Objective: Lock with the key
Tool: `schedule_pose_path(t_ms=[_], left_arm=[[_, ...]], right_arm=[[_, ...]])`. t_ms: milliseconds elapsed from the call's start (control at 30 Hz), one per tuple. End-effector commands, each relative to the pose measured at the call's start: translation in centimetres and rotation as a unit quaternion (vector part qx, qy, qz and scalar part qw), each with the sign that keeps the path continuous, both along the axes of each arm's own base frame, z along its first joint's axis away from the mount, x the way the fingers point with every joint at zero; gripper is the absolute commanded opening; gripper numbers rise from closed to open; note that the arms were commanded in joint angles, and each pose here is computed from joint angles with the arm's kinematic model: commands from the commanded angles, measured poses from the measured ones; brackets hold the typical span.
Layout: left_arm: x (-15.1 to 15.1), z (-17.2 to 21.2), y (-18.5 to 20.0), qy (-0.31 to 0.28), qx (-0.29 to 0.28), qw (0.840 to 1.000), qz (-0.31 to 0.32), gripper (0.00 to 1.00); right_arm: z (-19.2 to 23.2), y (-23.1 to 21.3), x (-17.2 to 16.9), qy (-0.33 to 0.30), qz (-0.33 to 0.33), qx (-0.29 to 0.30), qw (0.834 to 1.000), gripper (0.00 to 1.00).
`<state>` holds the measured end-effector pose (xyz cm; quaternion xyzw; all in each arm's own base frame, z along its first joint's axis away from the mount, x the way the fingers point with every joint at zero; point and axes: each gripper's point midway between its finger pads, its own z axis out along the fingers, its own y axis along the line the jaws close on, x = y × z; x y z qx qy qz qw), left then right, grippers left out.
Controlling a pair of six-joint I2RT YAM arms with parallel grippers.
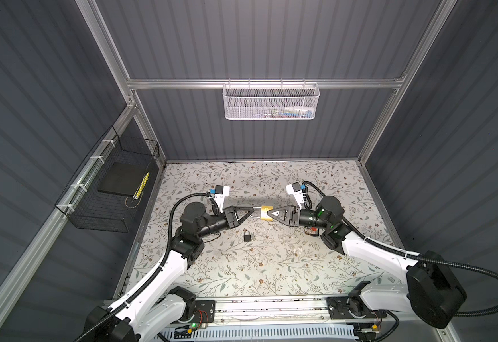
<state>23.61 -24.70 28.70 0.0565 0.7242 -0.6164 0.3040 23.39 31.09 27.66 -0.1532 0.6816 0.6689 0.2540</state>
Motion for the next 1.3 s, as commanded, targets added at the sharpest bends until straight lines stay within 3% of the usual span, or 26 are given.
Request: schedule_pose_path(t_ms=[0, 100, 233, 767, 1267], left_arm=[[-0.5, 1.1, -0.1, -0.026, -0.007, 1.000, -0.009, 0.22], [-0.5, 1.1, 0.0, -0.025, -0.007, 1.000, -0.009, 0.28], [-0.5, 1.1, 0.0, -0.026, -0.005, 1.000, -0.007, 0.29], [-0.4, 0.7, -0.2, -0.022, -0.003, 1.000, -0.013, 0.00], [-0.3, 0.6, -0.4, -0.017, -0.030, 0.999, -0.016, 0.00]], right_arm=[[2.7, -0.3, -0.4, -0.043, 0.007, 0.029, 0.999, 0.00], [2.8, -0.4, -0.4, -0.043, 0.006, 0.030, 0.999, 0.00], [2.9, -0.6, -0.4, -0.044, 0.006, 0.031, 0.999, 0.00], [3.0, -0.1, -0.2, -0.033, 0.018, 0.041, 0.998, 0.00], [3.4, 1.9, -0.5, -0.026, 0.049, 0.079, 0.995, 0.00]])
